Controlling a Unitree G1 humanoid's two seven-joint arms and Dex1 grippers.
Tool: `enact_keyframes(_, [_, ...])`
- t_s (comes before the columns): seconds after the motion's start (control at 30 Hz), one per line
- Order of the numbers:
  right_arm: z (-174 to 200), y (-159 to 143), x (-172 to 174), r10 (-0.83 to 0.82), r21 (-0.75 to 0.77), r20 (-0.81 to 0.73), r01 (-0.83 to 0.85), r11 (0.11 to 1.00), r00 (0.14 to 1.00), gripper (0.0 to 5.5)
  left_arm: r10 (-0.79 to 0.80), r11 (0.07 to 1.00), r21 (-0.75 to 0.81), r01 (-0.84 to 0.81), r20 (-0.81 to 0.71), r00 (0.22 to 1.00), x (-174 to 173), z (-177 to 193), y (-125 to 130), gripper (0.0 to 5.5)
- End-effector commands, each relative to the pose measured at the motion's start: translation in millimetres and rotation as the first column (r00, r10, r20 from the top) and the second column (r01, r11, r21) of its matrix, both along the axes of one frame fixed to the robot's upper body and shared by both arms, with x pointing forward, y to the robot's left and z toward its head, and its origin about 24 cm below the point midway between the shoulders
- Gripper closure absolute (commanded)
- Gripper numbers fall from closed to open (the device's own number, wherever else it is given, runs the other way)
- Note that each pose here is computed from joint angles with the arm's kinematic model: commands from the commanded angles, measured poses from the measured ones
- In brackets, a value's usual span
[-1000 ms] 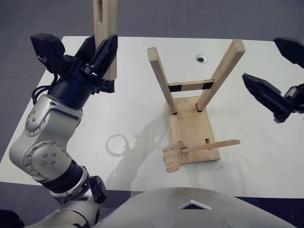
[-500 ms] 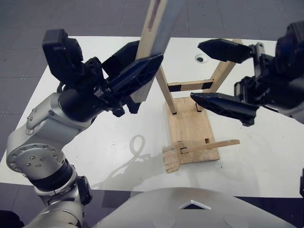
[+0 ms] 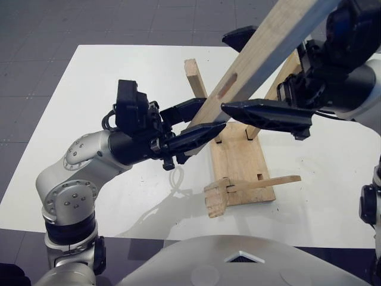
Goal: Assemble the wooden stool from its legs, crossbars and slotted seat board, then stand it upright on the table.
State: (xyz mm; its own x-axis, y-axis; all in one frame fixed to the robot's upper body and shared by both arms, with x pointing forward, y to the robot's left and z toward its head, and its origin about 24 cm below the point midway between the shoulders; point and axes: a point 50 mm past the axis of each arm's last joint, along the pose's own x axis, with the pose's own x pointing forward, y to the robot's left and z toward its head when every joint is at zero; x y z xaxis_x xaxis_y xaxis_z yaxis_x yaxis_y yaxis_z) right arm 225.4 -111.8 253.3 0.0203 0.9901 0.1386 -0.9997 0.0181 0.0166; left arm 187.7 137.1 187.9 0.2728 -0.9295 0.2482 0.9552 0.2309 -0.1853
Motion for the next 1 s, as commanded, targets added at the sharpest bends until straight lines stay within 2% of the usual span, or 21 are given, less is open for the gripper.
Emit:
enact_keyframes(0.03, [3,9,2,0.031,-0.017,0.006,-0.031,0.999,0.999,0.0,-0.007,1.0,0.013,0.007,0.007,1.0,-1,-2,-2,3.43])
enact_keyframes(0.6, [-6,18,0,0.109,0.0,-0.07,-0.109,0.994,0.992,3.17,-0.021,1.0,0.019,0.021,0.009,1.0,-3,-7,-6,3.44])
enact_keyframes(0.8, [-4,19,-2,0.168,0.042,-0.092,-0.164,0.986,0.982,3.35,-0.047,0.998,0.032,0.047,0.001,0.999,-4,-11,-9,3.45])
enact_keyframes(1.0, [-9,16,-10,0.267,0.007,-0.115,-0.268,0.963,0.957,3.46,-0.085,0.995,0.051,0.085,0.007,0.996,-5,-15,-12,3.45])
